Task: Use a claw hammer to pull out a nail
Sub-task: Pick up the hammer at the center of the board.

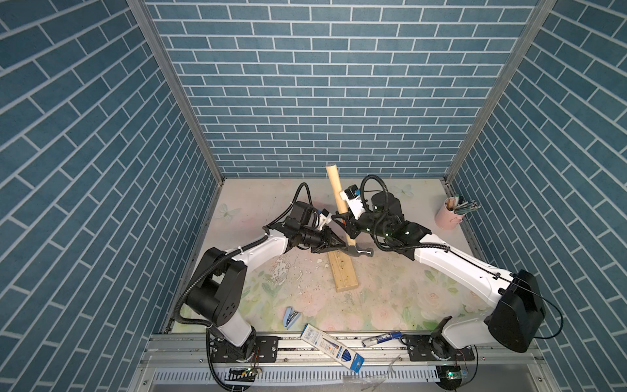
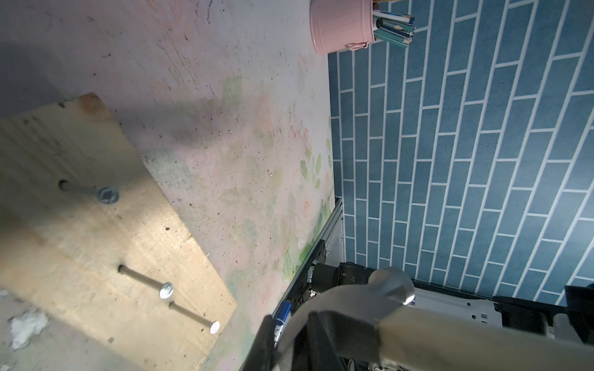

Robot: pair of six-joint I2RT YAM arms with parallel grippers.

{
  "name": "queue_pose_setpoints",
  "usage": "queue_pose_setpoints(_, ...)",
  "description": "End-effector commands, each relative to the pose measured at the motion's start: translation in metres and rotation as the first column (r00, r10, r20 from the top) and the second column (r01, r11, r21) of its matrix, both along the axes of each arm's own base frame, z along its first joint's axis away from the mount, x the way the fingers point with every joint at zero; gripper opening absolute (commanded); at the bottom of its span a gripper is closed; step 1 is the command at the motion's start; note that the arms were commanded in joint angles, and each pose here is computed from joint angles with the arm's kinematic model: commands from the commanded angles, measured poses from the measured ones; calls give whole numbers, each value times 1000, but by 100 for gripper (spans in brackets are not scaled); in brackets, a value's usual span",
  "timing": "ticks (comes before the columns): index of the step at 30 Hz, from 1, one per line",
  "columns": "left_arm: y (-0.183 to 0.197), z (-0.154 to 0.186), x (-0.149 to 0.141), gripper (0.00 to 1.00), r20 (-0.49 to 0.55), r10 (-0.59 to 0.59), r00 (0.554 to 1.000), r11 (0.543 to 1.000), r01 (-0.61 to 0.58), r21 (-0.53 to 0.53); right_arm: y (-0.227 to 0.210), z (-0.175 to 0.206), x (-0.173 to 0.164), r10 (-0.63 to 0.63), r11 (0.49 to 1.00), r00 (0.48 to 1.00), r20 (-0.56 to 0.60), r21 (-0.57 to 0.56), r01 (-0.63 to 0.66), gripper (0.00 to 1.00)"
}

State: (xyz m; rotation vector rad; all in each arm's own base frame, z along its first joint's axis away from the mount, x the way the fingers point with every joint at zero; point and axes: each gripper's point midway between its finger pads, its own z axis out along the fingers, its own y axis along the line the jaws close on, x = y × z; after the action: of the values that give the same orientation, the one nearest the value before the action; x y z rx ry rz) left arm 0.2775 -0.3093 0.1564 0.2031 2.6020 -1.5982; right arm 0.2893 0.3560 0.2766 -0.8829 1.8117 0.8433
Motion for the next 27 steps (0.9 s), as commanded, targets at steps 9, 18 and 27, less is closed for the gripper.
queue_pose_setpoints(9,30,-40,-26,8,28,-13,1000,992,9,127,23,-2,-39,114,993,992,55,9,-115,0)
queue_pose_setpoints(18,41,-64,-35,4,17,-4,1000,984,1,180,25,-39,-58,123,991,992,23,-62,-121,0)
queue_pose_setpoints(27,42,-89,-30,0,-2,19,1000,976,-18,216,18,-70,-62,104,989,994,-12,-102,-105,0)
